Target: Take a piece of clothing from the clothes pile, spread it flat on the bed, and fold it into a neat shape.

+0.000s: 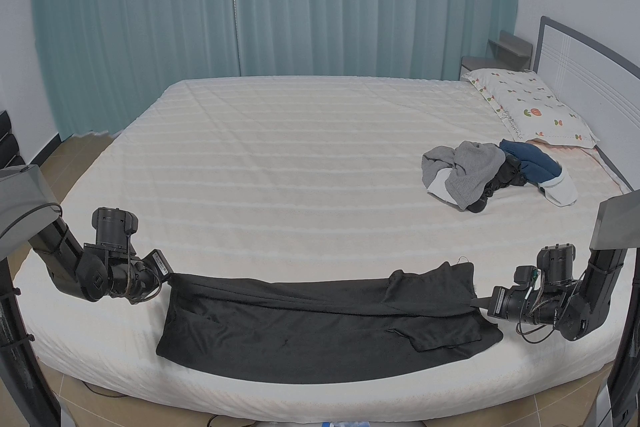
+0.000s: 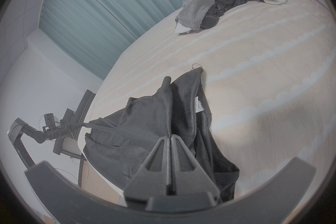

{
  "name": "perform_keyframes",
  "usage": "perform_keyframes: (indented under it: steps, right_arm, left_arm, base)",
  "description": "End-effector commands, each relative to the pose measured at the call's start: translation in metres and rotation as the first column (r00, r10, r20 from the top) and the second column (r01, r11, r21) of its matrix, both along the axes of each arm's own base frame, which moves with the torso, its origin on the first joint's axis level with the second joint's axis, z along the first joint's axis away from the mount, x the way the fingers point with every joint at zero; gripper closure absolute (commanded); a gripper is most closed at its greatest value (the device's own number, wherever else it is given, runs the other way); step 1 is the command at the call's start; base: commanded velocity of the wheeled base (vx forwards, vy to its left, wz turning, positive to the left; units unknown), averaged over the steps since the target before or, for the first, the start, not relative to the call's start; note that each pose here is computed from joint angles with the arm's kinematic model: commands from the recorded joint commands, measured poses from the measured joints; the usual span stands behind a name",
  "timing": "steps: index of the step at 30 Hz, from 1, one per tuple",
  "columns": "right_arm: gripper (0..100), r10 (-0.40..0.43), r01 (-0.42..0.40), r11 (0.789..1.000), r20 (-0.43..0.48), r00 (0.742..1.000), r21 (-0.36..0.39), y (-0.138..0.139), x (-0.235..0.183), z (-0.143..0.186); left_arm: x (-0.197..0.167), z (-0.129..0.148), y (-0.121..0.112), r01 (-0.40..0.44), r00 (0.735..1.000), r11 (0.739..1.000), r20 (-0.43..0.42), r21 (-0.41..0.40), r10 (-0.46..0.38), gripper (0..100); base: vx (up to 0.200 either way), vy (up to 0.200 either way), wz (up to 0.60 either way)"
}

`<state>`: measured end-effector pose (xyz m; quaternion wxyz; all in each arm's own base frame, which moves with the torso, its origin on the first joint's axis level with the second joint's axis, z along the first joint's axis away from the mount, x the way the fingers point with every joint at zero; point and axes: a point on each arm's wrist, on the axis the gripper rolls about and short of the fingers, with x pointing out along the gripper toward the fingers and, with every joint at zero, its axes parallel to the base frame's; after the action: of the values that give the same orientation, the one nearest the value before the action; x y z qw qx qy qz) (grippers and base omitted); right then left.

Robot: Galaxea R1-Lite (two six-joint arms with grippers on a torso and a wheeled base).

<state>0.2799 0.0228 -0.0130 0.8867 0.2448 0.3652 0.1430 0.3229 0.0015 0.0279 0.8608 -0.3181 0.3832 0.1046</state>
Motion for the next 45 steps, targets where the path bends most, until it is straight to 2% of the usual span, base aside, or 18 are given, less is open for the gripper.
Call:
perform_keyframes:
  steps: [1,3,4,8,10,11,13,16,19,24,26,28,35,45]
  right_arm:
    - [100,0.001,-0.001,1.000,-0.003,1.000,-0.001,0.000,0.000,-0.001]
    - [100,0.001,-0.001,1.000,-0.010,1.000,0.000,0.001,0.000,-0.003]
    - [0,-0.001,0.001,1.000,-0.014,1.000,0.000,0.001,0.000,-0.004]
    - [0,-0.036,0.035,0.999,0.005,0.999,0.038,0.001,0.002,0.007]
    - [0,-0.093,0.092,0.994,0.019,0.995,0.067,0.006,0.000,0.024]
    - [0,-0.093,0.092,0.994,0.019,0.995,0.067,0.006,0.000,0.024]
    - [0,-0.177,0.173,0.976,0.020,0.984,0.129,0.027,-0.008,0.044]
    - [0,-0.206,0.206,0.964,-0.018,0.978,0.165,0.047,-0.019,0.054]
    - [0,-0.220,0.230,0.962,-0.077,0.972,0.148,0.062,-0.026,0.055]
    - [0,-0.299,0.330,0.933,-0.199,0.933,0.144,0.084,-0.026,0.043]
    - [0,-0.317,0.351,0.928,-0.232,0.920,0.127,0.087,-0.025,0.037]
    - [0,-0.326,0.361,0.925,-0.239,0.914,0.118,0.087,-0.022,0.035]
    - [0,-0.387,0.429,0.897,-0.276,0.880,0.109,0.091,-0.007,0.020]
    - [0,-0.406,0.449,0.888,-0.286,0.868,0.102,0.093,0.003,0.010]
  left_arm:
    - [-0.001,0.010,0.000,-0.001,1.000,1.000,0.030,0.000,0.001,100]
    - [-0.002,0.011,0.000,-0.001,0.999,1.000,0.032,0.000,0.001,100]
    - [-0.002,0.010,0.000,-0.001,1.000,1.000,0.029,0.000,0.001,100]
    - [-0.002,0.009,0.000,0.000,1.000,1.000,0.025,-0.001,0.001,100]
    - [-0.003,0.010,0.000,-0.002,1.000,1.000,0.027,-0.002,0.002,100]
    - [-0.003,0.010,0.000,-0.002,1.000,1.000,0.027,-0.002,0.002,100]
    - [-0.002,0.010,0.000,-0.002,1.000,1.000,0.028,-0.002,0.002,100]
    - [-0.002,0.011,-0.001,-0.004,1.000,1.000,0.031,-0.008,0.004,100]
    - [-0.002,0.012,-0.002,-0.009,0.999,1.000,0.036,-0.016,0.010,100]
    - [-0.001,0.013,-0.002,-0.013,0.999,1.000,0.037,-0.020,0.013,100]
    - [-0.001,0.011,-0.002,-0.013,0.999,1.000,0.033,-0.019,0.013,100]
    - [-0.001,0.010,-0.002,-0.013,0.999,1.000,0.031,-0.019,0.013,100]
    - [-0.001,0.010,-0.002,-0.013,0.999,1.000,0.030,-0.019,0.013,100]
    - [-0.001,0.010,-0.002,-0.013,0.999,1.000,0.030,-0.019,0.013,100]
  base:
    - [0.000,0.000,0.00]
    - [0.000,0.000,0.00]
    - [0.000,0.000,0.00]
    - [0.000,0.000,0.00]
    - [0.000,0.000,0.00]
    - [0.000,0.000,0.00]
    - [0.000,0.000,0.00]
    - [0.000,0.000,0.00]
    - [0.000,0.000,0.00]
    - [0.000,0.000,0.00]
    - [0.000,0.000,0.00]
    - [0.000,0.000,0.00]
    - [0.000,0.000,0.00]
    - [0.000,0.000,0.00]
